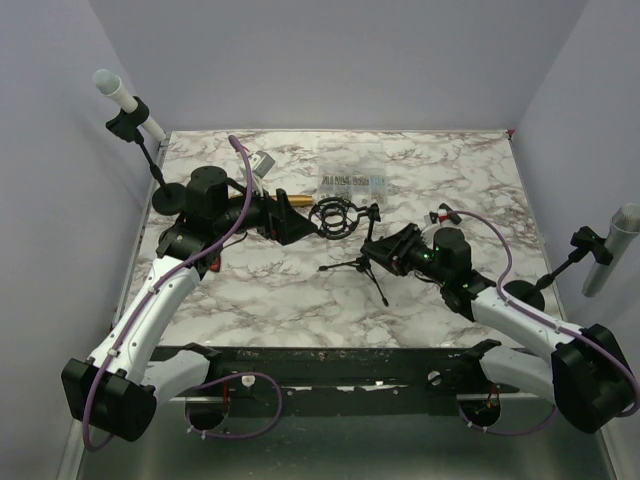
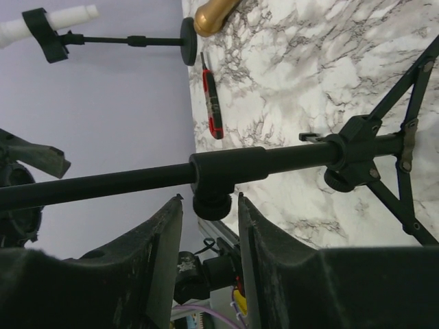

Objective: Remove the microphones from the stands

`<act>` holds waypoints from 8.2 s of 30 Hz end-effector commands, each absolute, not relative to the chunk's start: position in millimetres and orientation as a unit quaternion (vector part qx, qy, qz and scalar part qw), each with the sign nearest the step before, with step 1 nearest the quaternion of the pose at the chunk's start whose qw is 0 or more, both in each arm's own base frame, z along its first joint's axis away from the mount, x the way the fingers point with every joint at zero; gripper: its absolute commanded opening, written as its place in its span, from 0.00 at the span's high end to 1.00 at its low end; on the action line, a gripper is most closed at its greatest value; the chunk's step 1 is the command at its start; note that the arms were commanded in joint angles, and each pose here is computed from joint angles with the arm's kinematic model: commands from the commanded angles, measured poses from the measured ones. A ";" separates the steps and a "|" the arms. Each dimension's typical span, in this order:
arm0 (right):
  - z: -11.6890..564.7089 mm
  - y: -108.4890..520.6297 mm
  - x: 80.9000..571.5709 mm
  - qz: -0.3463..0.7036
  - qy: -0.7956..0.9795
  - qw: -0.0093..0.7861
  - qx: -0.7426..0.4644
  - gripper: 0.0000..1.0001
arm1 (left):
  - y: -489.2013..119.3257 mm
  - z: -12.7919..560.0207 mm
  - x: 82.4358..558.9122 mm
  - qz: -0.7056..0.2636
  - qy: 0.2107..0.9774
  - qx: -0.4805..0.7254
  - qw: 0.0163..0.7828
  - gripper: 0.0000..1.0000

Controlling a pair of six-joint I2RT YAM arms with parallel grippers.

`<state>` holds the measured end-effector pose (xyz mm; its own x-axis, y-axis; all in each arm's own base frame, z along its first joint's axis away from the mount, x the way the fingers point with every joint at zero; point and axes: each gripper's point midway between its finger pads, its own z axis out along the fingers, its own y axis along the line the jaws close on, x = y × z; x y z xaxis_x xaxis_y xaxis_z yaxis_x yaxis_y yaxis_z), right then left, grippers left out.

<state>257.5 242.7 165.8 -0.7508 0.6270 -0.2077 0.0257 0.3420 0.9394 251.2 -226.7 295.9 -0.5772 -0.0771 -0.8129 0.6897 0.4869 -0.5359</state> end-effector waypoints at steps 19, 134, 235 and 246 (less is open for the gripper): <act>124.7 230.9 264.2 0.420 0.841 0.253 0.227 0.99 | -230.5 297.4 246.8 -0.470 0.748 0.217 0.417 0.02; 184.3 209.0 267.8 0.274 0.887 0.354 0.110 0.45 | -230.0 295.7 245.8 -0.460 0.750 0.222 0.419 0.02; 90.2 162.7 243.8 0.275 0.899 0.336 0.054 0.30 | -239.0 291.1 241.0 -0.472 0.749 0.234 0.402 0.01; 61.4 183.9 257.9 0.255 0.894 0.367 -0.023 0.30 | -240.5 288.3 241.5 -0.472 0.752 0.234 0.398 0.02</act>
